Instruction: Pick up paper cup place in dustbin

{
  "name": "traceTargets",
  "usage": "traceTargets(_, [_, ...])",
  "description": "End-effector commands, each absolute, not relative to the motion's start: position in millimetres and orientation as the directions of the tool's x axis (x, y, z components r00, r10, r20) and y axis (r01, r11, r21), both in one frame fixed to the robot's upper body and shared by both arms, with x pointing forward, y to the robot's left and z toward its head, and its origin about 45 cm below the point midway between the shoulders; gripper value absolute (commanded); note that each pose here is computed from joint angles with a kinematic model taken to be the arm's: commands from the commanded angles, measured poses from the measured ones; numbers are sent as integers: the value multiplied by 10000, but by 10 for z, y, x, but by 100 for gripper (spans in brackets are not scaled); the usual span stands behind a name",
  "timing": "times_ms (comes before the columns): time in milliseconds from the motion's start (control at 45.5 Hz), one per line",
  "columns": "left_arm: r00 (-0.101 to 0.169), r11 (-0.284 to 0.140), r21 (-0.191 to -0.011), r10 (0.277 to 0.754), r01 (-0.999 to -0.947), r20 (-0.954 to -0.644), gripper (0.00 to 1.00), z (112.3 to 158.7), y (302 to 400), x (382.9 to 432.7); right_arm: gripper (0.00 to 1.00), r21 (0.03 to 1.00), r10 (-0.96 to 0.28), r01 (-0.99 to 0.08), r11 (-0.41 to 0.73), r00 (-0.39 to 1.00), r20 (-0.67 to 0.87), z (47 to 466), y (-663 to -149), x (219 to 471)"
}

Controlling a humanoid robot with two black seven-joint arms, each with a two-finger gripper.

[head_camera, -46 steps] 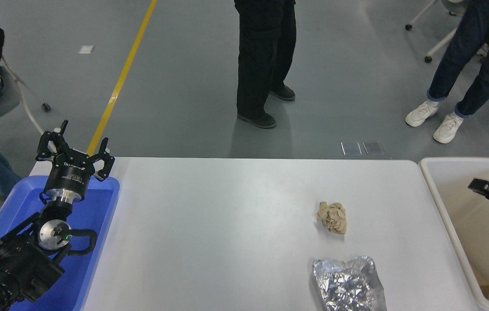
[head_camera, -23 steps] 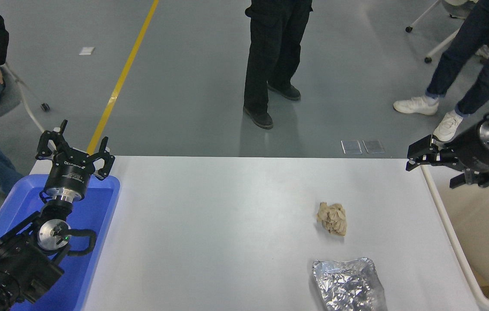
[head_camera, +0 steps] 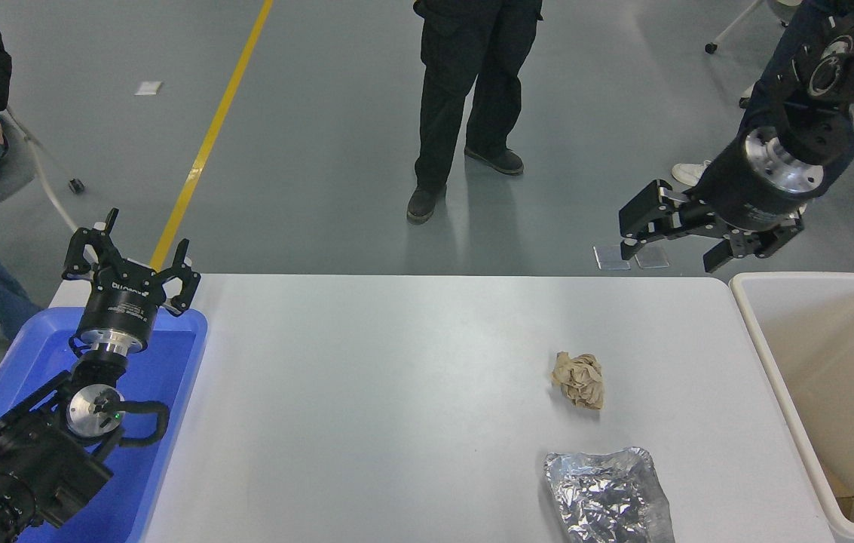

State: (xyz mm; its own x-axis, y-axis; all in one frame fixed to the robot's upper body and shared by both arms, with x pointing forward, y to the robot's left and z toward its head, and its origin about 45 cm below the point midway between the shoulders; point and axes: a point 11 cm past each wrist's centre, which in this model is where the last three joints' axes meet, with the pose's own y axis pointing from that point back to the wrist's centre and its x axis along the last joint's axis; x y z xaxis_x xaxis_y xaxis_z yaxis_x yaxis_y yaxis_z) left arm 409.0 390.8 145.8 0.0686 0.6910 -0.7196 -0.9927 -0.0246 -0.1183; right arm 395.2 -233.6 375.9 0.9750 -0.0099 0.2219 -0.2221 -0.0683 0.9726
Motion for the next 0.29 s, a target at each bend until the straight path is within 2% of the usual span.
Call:
traceTargets(0, [690,-236,-1179,6913,-9927,-7193,98,1458,3905,4090,100,9779,597,-2071,-286,9762,2085,3723,-2129,3939])
traceTargets(264, [690,-225,-1168,6913,-9929,-7193,98,1456,3903,4090,100,9759,620,-2157,-342,9741,2174,3756,-2106,3950])
